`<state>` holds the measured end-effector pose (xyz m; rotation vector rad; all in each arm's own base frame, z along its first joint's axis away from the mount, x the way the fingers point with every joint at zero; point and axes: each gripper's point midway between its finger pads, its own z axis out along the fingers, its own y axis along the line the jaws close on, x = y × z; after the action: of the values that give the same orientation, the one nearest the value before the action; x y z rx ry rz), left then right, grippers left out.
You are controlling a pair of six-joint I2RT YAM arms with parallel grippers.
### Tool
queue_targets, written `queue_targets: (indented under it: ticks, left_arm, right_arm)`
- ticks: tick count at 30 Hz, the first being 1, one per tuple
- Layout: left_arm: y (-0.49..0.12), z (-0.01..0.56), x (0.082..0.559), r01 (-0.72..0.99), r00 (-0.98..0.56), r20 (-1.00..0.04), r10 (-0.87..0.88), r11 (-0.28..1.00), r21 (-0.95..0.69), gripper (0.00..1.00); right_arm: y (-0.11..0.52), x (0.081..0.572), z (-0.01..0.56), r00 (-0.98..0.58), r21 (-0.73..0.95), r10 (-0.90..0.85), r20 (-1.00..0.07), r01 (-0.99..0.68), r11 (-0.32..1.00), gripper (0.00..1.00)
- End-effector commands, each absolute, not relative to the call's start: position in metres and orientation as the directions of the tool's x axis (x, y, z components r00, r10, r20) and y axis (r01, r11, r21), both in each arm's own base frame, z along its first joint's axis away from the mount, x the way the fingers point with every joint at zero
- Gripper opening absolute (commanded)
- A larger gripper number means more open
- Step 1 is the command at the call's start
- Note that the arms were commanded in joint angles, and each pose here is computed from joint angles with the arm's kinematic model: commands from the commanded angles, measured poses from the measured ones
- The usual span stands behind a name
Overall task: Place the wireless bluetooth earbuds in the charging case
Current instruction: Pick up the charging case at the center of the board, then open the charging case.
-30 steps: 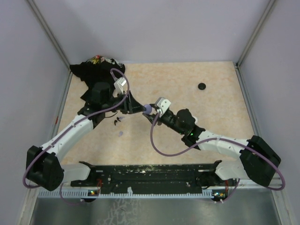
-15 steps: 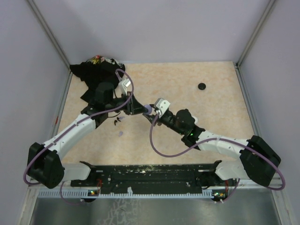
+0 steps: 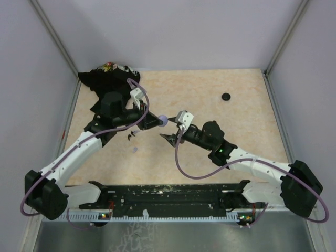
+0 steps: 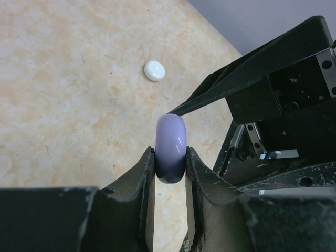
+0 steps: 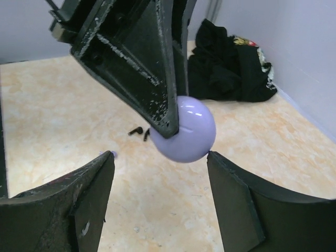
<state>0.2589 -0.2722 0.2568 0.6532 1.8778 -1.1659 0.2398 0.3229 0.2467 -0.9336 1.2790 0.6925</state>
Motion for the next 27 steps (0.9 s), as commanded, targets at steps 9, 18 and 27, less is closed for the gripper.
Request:
queue_targets:
  ticks: [9, 18, 27]
  left_arm:
    - [-0.268, 0.31, 0.236, 0.942, -0.202, -0.976, 0.087, 0.289, -0.169, 0.0]
    - [-0.271, 0.312, 0.212, 0.991, -0.086, -0.985, 0.149, 0.118, -0.068, 0.01]
    - [-0.275, 0.302, 0.195, 0.997, -0.07, -0.981, 0.181, 0.041, -0.063, 0.0]
  right_arm:
    - [0.312, 0.202, 0.29, 0.133, -0.115, 0.085, -0.988, -0.976, 0.186, 0.72]
    - [0.321, 0.196, 0.311, 0.092, -0.083, 0.152, -0.984, -0.994, 0.065, 0.63]
    - [0.331, 0.194, 0.312, 0.051, -0.053, 0.172, -0.984, -0.999, -0.007, 0.53]
